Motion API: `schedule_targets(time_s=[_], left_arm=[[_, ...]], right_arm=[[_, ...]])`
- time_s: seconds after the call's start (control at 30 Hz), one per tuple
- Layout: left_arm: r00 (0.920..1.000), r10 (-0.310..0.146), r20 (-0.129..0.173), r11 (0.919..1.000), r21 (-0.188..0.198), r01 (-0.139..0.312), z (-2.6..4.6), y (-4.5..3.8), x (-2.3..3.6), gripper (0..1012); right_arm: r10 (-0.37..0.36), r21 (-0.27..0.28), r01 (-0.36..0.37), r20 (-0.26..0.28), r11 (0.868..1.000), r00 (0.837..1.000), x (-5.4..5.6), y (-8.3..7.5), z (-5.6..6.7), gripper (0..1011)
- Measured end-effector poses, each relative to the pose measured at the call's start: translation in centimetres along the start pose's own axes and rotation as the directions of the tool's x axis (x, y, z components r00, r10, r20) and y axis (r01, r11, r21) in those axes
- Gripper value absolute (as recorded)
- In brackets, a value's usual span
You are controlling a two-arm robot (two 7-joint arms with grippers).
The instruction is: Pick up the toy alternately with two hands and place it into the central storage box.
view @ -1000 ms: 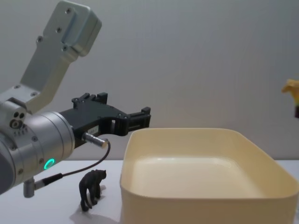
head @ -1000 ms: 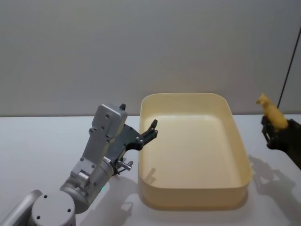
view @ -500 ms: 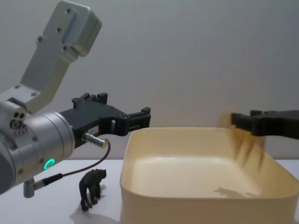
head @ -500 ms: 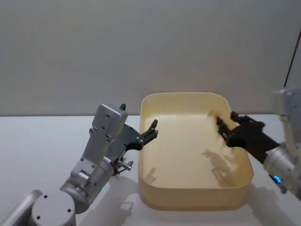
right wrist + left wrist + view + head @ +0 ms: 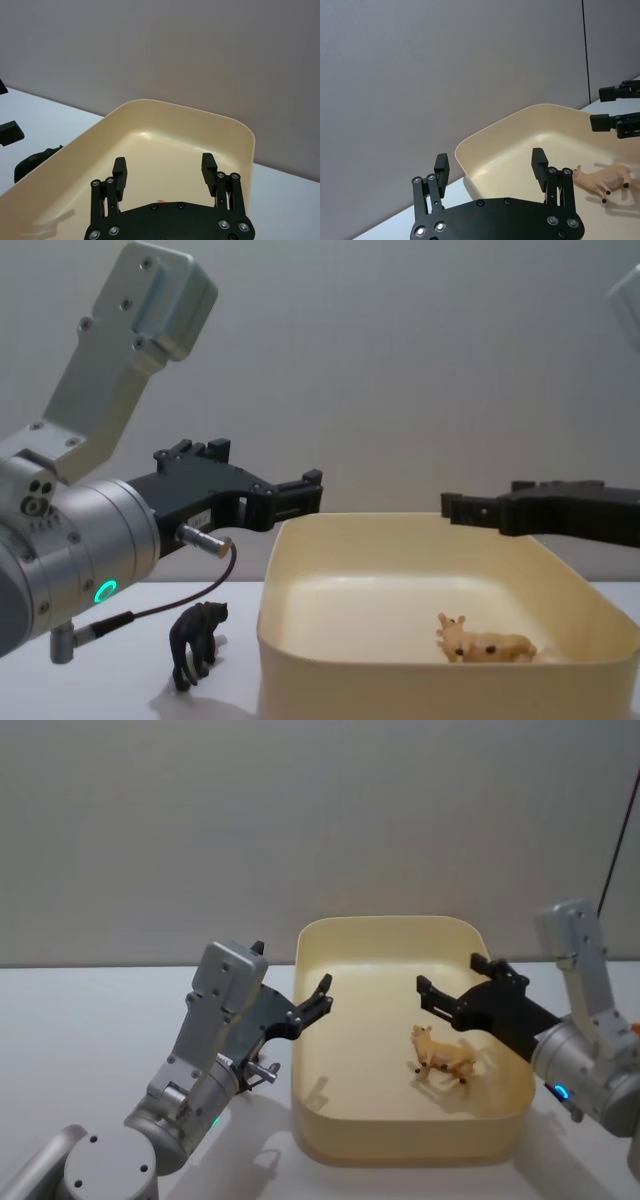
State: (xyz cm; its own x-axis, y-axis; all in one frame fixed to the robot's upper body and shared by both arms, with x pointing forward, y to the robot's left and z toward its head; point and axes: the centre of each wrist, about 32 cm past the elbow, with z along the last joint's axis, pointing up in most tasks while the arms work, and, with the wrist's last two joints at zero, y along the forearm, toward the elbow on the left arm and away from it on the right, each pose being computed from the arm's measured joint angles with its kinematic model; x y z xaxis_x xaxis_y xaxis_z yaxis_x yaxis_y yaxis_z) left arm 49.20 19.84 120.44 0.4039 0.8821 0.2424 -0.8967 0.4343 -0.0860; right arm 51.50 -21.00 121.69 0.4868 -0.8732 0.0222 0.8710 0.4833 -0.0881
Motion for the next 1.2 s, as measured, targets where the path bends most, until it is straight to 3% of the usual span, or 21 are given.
schedule_targets(time_s=[0.2, 0.53, 0.77, 1.2], left_arm=[[1.0, 0.0, 0.0, 1.0, 0.0, 0.0, 0.0, 0.0, 0.0, 1001], [1.0, 0.0, 0.0, 1.0, 0.0, 0.0, 0.0, 0.0, 0.0, 1001], [1.0, 0.0, 0.0, 1.0, 0.0, 0.0, 0.0, 0.0, 0.0, 1001], [1.0, 0.0, 0.0, 1.0, 0.0, 0.0, 0.0, 0.0, 0.0, 1001]], right_arm=[[-0.037, 0.016, 0.037, -0.012, 0.999, 0.999, 0.8, -0.9, 0.2, 1001], [-0.15, 0.035, 0.152, -0.043, 0.988, 0.988, 3.3, -4.2, 0.2, 1001], [-0.251, 0.018, 0.252, -0.056, 0.968, 0.966, 5.5, -7.4, -0.4, 1001], [-0.366, -0.045, 0.364, -0.033, 0.93, 0.93, 7.9, -11.3, -1.9, 1001]])
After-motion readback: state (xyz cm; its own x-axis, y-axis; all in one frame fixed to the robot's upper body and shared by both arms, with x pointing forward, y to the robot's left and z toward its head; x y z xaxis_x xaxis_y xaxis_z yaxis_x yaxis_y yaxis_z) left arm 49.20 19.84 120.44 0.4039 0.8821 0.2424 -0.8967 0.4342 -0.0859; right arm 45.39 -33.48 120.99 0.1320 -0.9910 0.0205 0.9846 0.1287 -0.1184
